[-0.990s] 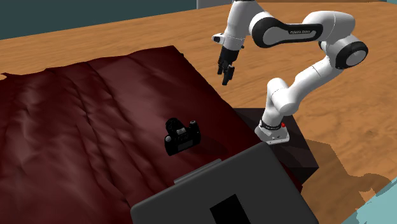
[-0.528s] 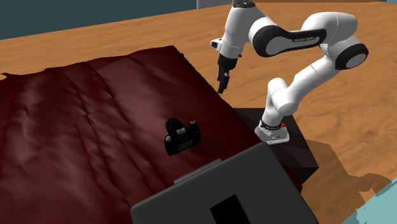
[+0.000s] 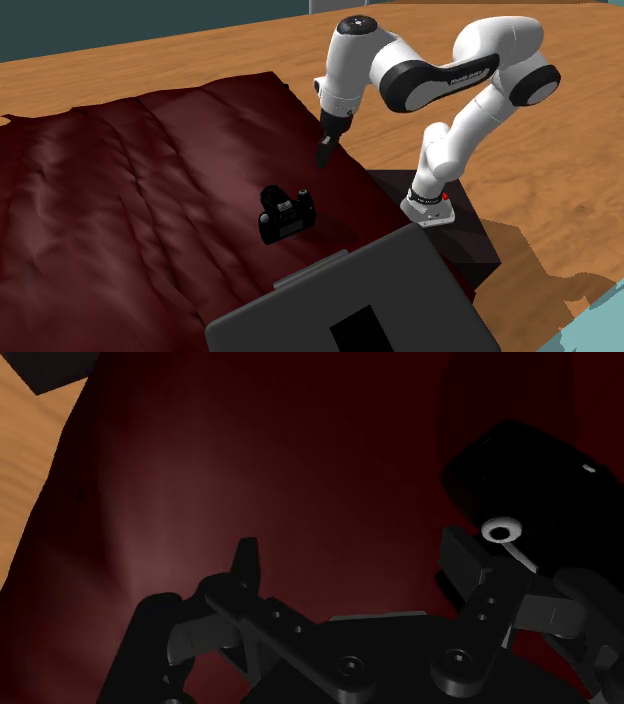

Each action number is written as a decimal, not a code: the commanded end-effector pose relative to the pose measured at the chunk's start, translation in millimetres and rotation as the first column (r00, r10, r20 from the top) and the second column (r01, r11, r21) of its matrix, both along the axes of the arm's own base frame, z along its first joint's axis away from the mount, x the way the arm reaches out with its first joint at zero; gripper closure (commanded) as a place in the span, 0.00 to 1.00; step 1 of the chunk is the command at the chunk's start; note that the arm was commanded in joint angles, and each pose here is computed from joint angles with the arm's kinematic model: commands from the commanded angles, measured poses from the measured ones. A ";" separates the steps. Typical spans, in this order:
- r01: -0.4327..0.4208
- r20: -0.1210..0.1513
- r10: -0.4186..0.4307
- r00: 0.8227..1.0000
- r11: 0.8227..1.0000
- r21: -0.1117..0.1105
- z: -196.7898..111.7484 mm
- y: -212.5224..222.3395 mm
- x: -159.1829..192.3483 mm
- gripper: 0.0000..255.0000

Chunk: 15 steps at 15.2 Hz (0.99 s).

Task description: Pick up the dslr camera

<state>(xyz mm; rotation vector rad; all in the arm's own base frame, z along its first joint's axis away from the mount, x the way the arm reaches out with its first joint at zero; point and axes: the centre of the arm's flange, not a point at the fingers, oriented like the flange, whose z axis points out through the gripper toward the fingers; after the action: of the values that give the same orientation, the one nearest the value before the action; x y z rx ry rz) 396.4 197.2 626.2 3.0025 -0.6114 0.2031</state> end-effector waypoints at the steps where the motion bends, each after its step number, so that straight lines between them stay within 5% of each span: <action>1: 0.097 -0.004 -0.097 0.995 0.995 -0.007 -0.3 24.0 17.9 0.00; 6: 0.312 -0.014 -0.312 0.950 0.950 -0.033 -2.6 71.1 76.4 0.00; 12: 0.548 -0.018 -0.550 0.835 0.834 -0.066 -7.8 109.0 157.8 0.00; 15: 0.548 -0.018 -0.550 0.835 0.834 -0.066 -18.3 109.0 157.9 0.00</action>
<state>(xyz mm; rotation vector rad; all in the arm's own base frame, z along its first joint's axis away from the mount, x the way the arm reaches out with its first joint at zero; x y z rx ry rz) 550.9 304.8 611.8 2.6280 -1.3858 0.1238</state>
